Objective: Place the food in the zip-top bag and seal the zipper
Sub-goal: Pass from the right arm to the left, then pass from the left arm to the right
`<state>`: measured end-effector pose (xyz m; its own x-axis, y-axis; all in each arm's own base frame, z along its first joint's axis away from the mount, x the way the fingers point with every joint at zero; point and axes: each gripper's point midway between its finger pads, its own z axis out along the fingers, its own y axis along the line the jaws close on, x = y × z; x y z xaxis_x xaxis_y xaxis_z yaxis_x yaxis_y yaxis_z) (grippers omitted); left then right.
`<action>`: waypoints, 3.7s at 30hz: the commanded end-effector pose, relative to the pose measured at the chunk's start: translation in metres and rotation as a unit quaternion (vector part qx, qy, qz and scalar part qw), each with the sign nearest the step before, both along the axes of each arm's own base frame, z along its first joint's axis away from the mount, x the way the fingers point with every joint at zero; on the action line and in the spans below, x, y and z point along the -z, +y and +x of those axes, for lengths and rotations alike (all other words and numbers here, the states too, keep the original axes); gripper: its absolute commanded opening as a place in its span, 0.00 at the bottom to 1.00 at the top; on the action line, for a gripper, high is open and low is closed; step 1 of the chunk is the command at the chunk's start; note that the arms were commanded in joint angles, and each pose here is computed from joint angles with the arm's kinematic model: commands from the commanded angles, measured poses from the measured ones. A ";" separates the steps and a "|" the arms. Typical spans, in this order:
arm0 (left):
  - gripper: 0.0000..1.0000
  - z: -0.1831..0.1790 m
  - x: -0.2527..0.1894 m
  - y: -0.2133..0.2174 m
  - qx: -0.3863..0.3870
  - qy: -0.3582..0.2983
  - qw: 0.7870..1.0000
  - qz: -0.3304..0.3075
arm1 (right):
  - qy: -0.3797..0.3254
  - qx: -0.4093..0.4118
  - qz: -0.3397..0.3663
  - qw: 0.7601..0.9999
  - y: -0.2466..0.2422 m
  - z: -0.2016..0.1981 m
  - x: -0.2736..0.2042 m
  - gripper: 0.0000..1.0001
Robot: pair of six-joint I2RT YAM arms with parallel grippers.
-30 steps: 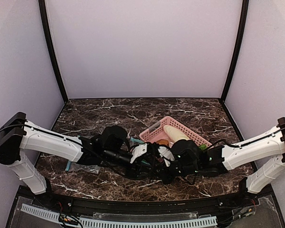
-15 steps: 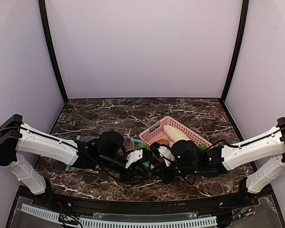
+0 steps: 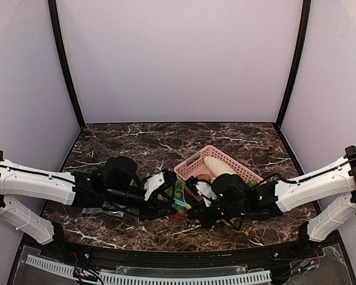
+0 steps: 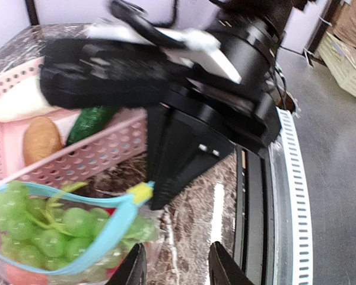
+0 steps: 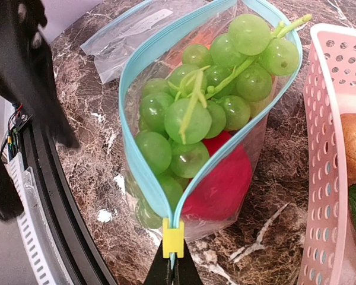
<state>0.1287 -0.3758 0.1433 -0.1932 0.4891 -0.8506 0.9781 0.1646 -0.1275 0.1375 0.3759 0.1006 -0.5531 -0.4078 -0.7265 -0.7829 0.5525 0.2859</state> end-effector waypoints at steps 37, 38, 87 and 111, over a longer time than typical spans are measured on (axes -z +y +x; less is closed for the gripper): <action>0.40 0.141 0.011 0.036 -0.186 0.166 0.960 0.126 | -0.007 -0.016 0.011 1.000 0.011 -0.003 -0.008 0.00; 0.37 0.140 0.012 0.036 -0.186 0.167 0.960 0.128 | -0.007 -0.015 0.010 1.000 0.011 -0.002 -0.008 0.00; 0.01 0.041 0.013 0.096 -0.316 0.255 0.913 -0.048 | 0.084 0.181 -0.011 0.980 -0.036 0.068 -0.023 0.45; 0.01 0.044 0.008 0.103 -0.353 0.269 0.894 -0.063 | 0.353 0.307 0.185 0.864 -0.011 0.014 -0.027 0.45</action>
<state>0.1763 -0.2742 0.1395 -0.8055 -0.0124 -0.5924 0.4344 0.6676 -0.6046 0.1495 0.3510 0.1135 -0.9497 0.2340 -0.2083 -0.0012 0.6622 0.7493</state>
